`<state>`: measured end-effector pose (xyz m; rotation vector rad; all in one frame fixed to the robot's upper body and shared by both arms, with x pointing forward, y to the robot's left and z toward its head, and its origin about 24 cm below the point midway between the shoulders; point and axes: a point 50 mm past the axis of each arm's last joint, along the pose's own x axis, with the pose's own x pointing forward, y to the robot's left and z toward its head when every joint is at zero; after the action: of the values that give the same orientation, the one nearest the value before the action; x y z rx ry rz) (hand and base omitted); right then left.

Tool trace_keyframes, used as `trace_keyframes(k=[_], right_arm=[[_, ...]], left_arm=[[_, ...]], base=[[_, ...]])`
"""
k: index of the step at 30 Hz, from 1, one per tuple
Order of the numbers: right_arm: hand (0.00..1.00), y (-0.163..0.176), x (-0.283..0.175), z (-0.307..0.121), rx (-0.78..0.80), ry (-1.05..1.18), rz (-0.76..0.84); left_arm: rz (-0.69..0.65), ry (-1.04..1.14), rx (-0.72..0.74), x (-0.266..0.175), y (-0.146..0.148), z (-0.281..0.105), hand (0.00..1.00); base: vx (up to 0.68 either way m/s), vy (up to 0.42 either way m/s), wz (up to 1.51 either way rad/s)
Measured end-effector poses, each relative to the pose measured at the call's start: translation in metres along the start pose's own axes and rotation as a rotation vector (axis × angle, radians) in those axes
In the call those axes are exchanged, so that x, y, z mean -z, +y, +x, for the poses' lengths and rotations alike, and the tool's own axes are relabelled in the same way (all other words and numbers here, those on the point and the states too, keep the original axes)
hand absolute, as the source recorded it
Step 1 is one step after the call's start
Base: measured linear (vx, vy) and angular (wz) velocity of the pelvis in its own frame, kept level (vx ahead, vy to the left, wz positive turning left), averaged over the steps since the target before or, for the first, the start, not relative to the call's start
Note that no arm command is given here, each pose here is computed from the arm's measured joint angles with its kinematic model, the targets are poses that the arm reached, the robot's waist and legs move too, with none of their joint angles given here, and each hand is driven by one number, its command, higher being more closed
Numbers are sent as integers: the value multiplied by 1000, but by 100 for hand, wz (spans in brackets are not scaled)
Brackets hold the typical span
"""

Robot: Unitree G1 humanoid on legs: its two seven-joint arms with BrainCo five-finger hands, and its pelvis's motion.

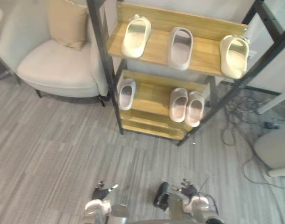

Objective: Organize the slippers on the shoe rack

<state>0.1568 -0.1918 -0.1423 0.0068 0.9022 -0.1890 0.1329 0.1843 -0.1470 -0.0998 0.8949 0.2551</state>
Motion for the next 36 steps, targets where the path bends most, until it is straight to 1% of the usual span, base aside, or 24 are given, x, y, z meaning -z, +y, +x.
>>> trace_keyframes(k=[3,6,9,10,13,15,17,19,26,31,34,36], right_arm=[[0,2,9,-2,-3,34,21],[0,4,12,-2,1,52,44],[0,-6,13,-2,51,56,80],[0,-8,23,-5,65,83,93],[0,10,28,-8,24,94,109],[0,12,25,-7,17,87,109],[0,14,22,-6,13,72,107],[0,14,19,-5,10,61,100],[0,15,22,-6,1,70,56],[0,15,27,-8,-11,80,18],[0,18,25,-9,-25,68,12],[0,22,29,-11,-44,73,-6]], left_arm=[[-13,-6,12,-3,-2,1,0],[1,-30,18,-11,0,4,0],[4,-44,24,-16,-2,5,0],[5,-35,28,-14,-5,5,0],[49,-46,5,-19,10,6,0],[58,-52,-4,-22,15,7,0],[80,-41,-19,-19,22,6,0],[88,-33,-22,-17,23,6,0],[88,-28,-22,-15,23,5,0],[94,-27,-26,-15,25,5,0],[102,-19,-22,-12,24,4,0],[132,-15,-30,-10,29,3,0]], base=[[398,-153,-13],[347,-16,-23],[276,172,-19],[251,249,-8],[208,151,15],[152,76,12],[85,38,-13],[3,-28,-14],[-58,-31,-14],[-49,92,-13],[-1,112,0],[5,101,9]])
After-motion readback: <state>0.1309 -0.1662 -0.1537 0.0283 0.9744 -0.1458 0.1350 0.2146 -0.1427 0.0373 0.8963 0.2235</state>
